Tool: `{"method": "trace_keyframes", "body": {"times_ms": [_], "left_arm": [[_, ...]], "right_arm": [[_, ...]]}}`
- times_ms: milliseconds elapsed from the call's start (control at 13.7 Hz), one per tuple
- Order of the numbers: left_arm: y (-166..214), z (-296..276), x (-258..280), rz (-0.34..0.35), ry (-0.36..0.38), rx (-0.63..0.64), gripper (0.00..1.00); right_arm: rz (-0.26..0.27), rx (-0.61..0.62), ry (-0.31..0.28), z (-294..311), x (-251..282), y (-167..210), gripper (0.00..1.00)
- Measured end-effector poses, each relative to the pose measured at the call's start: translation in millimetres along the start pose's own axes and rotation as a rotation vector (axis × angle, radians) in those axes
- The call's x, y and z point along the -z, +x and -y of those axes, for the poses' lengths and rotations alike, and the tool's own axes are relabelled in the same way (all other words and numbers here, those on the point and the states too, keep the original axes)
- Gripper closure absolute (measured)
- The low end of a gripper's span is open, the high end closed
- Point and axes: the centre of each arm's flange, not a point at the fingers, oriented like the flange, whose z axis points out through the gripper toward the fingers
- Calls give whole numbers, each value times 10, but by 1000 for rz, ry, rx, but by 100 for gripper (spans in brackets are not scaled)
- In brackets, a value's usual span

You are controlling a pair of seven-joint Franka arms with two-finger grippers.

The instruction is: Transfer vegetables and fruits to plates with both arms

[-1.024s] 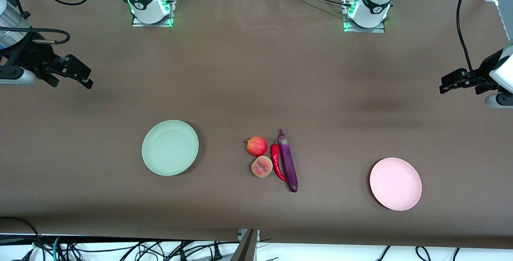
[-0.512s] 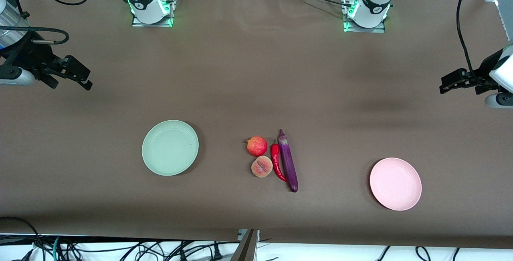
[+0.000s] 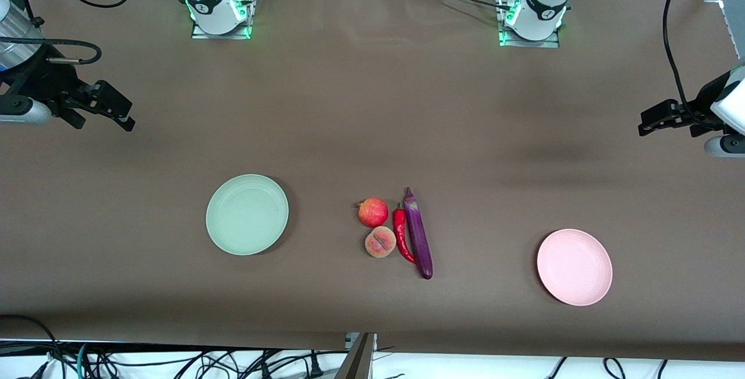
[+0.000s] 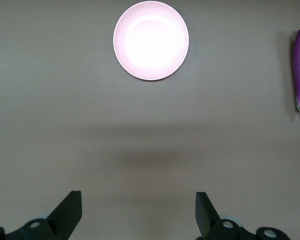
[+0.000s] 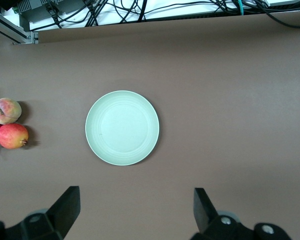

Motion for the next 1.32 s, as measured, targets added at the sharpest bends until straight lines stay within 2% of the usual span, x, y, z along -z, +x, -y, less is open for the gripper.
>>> {"method": "trace_keyframes", "body": {"times_ms": [805, 1317], "left_arm": [[13, -2, -28, 6, 0, 0, 0], [220, -151, -486, 84, -14, -18, 0]], "right_arm": [[-1, -2, 0, -10, -7, 7, 0], [-1, -2, 0, -9, -10, 8, 0]]}}
